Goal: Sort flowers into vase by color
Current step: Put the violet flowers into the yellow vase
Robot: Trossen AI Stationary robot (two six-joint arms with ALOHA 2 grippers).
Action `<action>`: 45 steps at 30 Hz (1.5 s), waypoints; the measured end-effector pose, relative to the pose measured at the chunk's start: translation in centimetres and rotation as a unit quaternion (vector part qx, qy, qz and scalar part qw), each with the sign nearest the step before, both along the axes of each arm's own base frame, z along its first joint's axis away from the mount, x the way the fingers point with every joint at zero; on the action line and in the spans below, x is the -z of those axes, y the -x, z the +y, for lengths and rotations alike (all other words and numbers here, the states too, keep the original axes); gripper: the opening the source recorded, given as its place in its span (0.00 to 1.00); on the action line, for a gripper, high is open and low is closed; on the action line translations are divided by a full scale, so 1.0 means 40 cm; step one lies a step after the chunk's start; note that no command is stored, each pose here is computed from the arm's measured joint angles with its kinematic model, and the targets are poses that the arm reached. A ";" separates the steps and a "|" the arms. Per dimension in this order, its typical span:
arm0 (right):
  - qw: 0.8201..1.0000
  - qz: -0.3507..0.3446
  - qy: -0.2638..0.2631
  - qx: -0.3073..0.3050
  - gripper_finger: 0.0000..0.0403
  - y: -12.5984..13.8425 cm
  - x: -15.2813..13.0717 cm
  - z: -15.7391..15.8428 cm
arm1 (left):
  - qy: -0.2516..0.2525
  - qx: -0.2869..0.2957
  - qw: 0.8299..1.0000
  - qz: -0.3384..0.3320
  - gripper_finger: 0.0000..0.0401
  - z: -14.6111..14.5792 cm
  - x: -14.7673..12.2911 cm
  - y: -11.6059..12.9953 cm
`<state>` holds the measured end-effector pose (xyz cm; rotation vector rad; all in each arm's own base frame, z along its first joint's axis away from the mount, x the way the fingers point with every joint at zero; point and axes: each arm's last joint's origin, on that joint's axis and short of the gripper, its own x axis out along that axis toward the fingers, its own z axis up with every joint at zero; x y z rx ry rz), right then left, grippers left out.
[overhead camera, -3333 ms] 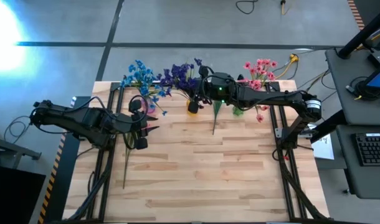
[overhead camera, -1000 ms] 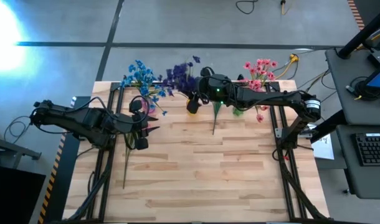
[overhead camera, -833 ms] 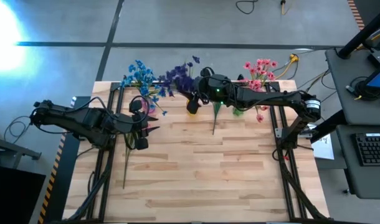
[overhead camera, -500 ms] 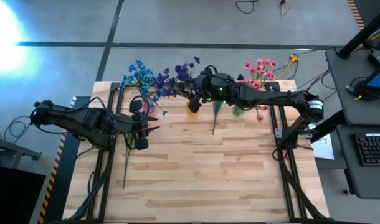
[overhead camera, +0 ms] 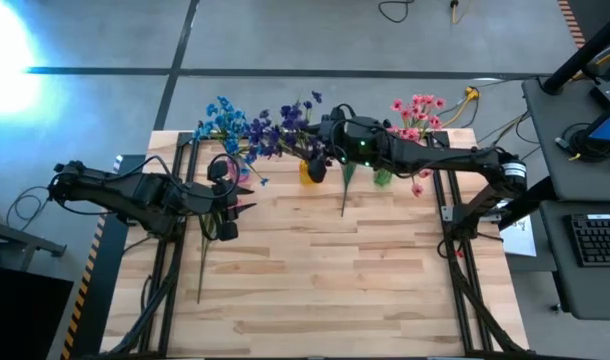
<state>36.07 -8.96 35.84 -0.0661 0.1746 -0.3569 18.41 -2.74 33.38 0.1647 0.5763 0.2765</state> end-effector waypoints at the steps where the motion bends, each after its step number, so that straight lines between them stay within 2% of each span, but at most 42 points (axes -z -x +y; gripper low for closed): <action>1: 1.000 0.001 0.000 0.000 0.66 0.001 0.000 0.001 | 0.000 0.000 1.000 0.000 0.31 0.000 0.000 0.000; 9: 0.998 0.026 0.050 -0.026 0.70 -0.003 -0.002 0.039 | 0.001 0.000 1.000 -0.002 0.31 0.000 -0.001 -0.001; 14: 0.995 0.047 0.084 -0.005 0.75 -0.007 -0.001 0.049 | 0.001 0.000 1.000 -0.006 0.31 0.000 -0.002 -0.002; 21: 0.995 0.049 0.090 -0.007 0.79 -0.009 -0.002 0.050 | 0.002 0.000 1.000 -0.010 0.31 0.000 -0.004 -0.003; 27: 0.994 0.051 0.091 -0.014 0.78 -0.010 -0.002 0.063 | 0.000 0.002 1.000 -0.017 0.31 -0.001 -0.007 -0.005; 35: 0.993 0.030 0.106 -0.035 0.76 0.013 -0.042 0.106 | -0.084 -0.050 0.993 -0.072 0.31 0.009 -0.051 -0.009; 39: 0.993 0.024 0.107 -0.038 0.75 0.022 -0.053 0.113 | -0.127 -0.075 0.984 -0.104 0.31 0.016 -0.119 -0.001; 45: 0.993 0.020 0.108 -0.037 0.75 0.029 -0.060 0.113 | -0.194 -0.070 0.969 -0.136 0.31 0.032 -0.237 0.025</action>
